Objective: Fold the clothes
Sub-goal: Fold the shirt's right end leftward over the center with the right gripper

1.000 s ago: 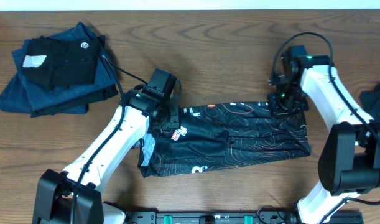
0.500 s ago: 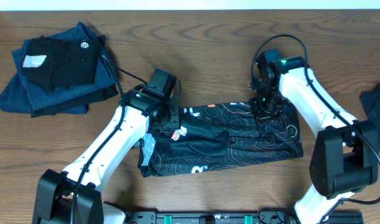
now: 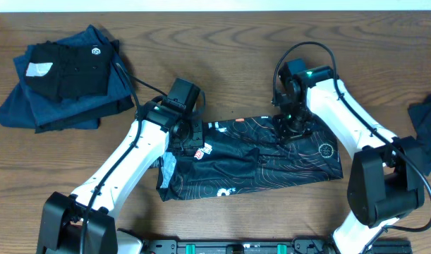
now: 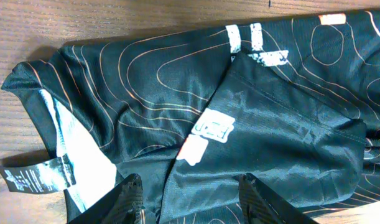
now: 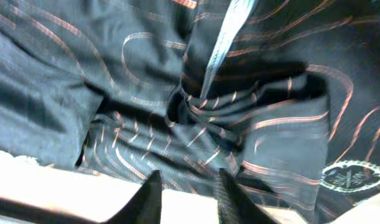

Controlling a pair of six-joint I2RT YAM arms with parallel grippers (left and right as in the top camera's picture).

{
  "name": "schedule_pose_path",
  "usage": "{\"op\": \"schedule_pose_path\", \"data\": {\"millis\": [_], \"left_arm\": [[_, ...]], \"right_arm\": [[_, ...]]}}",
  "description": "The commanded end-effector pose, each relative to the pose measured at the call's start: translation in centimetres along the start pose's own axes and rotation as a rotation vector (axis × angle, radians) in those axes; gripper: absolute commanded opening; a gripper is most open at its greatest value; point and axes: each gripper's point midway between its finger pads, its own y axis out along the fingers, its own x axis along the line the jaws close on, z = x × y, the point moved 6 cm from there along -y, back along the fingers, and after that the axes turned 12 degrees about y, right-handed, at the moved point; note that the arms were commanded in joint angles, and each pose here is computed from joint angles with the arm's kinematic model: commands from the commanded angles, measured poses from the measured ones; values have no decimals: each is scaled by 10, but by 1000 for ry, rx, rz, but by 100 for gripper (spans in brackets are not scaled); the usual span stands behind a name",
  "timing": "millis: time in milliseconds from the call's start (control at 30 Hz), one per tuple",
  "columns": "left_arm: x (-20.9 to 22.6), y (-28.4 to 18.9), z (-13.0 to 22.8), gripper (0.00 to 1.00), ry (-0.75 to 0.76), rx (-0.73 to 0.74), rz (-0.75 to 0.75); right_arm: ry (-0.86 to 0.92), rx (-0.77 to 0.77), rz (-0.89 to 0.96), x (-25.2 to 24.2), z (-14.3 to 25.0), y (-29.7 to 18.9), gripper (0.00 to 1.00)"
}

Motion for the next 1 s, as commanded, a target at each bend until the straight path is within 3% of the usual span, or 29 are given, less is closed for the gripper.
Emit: {"op": "schedule_pose_path", "data": {"millis": [0, 167, 267, 600, 833, 967], "left_arm": [[-2, -8, -6, 52, -5, -28, 13], [-2, -8, -6, 52, -5, -28, 13], [-2, -8, -6, 52, -5, -28, 13], [-2, -8, -6, 52, -5, -28, 13], [-2, -8, -6, 52, -5, -28, 13], [-2, -8, -6, 52, -5, -28, 13]], "right_arm": [[2, -36, 31, -1, 1, -11, 12], [275, -143, 299, -43, -8, -19, 13], [278, -139, 280, -50, -11, -19, 34], [220, -109, 208, -52, -10, 6, 47], [202, -145, 186, -53, -11, 37, 50], [196, -134, 171, -52, -8, 45, 41]]}}
